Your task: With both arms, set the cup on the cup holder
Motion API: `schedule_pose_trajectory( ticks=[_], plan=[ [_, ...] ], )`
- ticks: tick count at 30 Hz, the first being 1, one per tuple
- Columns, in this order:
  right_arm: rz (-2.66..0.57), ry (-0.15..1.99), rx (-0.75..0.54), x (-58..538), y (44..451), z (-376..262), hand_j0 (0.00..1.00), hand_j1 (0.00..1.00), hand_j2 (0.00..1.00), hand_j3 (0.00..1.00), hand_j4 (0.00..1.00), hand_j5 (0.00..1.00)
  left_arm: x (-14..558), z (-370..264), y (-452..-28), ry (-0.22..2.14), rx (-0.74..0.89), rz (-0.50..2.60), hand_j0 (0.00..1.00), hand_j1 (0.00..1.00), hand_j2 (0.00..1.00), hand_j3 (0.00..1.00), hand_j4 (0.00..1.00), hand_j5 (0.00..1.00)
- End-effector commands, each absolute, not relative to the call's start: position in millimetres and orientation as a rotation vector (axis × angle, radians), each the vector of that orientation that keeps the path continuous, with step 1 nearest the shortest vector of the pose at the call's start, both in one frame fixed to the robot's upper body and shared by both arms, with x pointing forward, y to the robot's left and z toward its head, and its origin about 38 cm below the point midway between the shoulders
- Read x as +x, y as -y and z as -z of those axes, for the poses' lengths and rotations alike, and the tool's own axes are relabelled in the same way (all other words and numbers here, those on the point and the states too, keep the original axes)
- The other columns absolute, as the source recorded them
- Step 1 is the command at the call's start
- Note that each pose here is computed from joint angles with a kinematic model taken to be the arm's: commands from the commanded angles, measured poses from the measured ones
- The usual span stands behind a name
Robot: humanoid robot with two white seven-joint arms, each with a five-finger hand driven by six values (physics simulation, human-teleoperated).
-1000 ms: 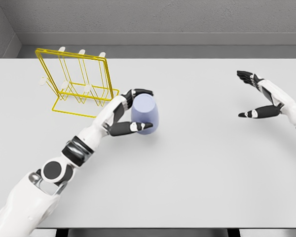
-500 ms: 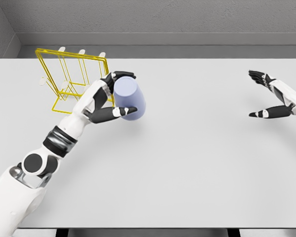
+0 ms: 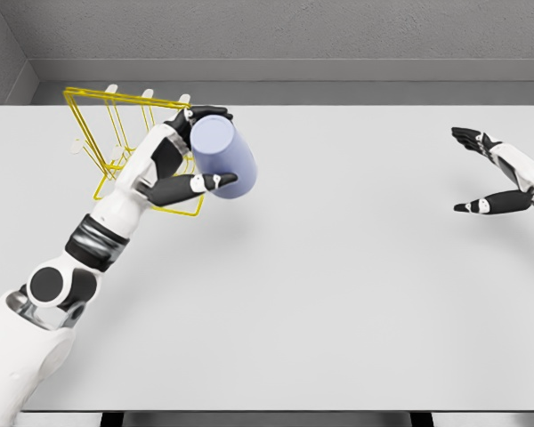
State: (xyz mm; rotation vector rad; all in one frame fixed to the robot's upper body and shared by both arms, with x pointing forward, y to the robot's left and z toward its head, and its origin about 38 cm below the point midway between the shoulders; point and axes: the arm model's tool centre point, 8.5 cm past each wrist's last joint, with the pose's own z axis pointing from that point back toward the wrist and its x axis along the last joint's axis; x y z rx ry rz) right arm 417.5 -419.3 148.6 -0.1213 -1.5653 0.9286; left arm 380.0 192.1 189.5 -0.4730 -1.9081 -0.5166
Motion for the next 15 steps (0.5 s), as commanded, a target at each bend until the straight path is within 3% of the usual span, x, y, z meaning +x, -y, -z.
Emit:
schedule_pose_trajectory(
  ticks=[1,5,10,15],
  plan=[
    [-0.940,1.571,-0.107,417.8,413.6,-149.1,1.00,1.00,1.00,1.00,1.00,1.00,379.8,-191.5,-193.0,1.918,-0.483,0.506,0.68,0.68,0.68,0.68,0.68,0.68],
    [-0.958,1.574,-0.089,418.7,405.6,-148.2,1.00,1.00,1.00,1.00,1.00,1.00,381.3,-194.8,-196.6,1.930,-0.478,0.495,0.68,0.68,0.68,0.68,0.68,0.68],
    [-0.787,1.666,0.034,418.7,410.6,-156.5,1.00,1.00,1.00,1.00,1.00,1.00,383.8,-199.3,-203.9,1.942,-0.472,0.469,0.68,0.68,0.68,0.68,0.68,0.68],
    [-0.623,1.546,0.124,422.9,415.5,-146.7,1.00,1.00,1.00,1.00,1.00,1.00,384.5,-204.8,-216.3,1.966,-0.472,0.445,0.68,0.68,0.68,0.68,0.68,0.68]
  ],
)
